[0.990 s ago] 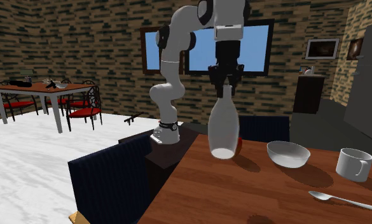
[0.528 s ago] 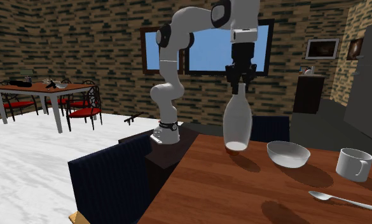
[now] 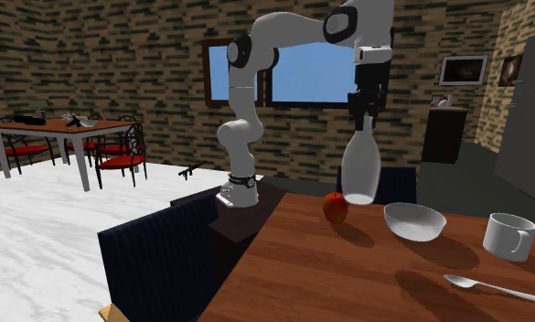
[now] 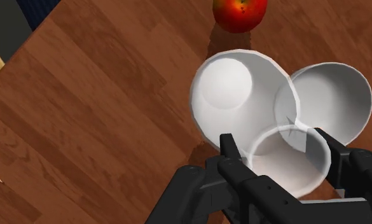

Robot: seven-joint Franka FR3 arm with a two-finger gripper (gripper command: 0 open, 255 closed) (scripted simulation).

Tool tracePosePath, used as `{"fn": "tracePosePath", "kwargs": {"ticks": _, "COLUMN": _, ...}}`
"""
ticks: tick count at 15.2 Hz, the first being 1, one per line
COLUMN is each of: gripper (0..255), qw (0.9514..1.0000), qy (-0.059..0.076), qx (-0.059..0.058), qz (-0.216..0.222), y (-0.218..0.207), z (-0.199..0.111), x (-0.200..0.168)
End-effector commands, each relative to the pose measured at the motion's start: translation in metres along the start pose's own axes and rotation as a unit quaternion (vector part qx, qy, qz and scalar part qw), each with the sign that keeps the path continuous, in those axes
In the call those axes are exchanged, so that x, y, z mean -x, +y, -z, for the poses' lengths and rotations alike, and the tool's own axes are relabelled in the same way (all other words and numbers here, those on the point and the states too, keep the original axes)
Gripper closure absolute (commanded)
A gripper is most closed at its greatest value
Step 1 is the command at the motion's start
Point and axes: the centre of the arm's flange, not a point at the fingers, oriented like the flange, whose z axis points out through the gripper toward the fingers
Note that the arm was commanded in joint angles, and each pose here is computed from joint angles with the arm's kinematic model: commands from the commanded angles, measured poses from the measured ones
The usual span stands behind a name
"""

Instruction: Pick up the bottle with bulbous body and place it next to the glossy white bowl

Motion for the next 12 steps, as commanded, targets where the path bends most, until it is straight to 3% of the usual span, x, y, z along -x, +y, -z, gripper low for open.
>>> {"fn": "tracePosePath", "kwargs": {"ticks": 1, "gripper": 255, "qw": 1.0000, "qy": 0.000, "qx": 0.000, "qz": -0.001, "y": -0.027, "z": -0.001, "x": 0.005}}
{"fn": "tracePosePath", "kwargs": {"ticks": 12, "gripper": 255, "qw": 1.0000, "qy": 0.000, "qx": 0.000, "qz": -0.001, "y": -0.171, "z": -0.005, "x": 0.025}}
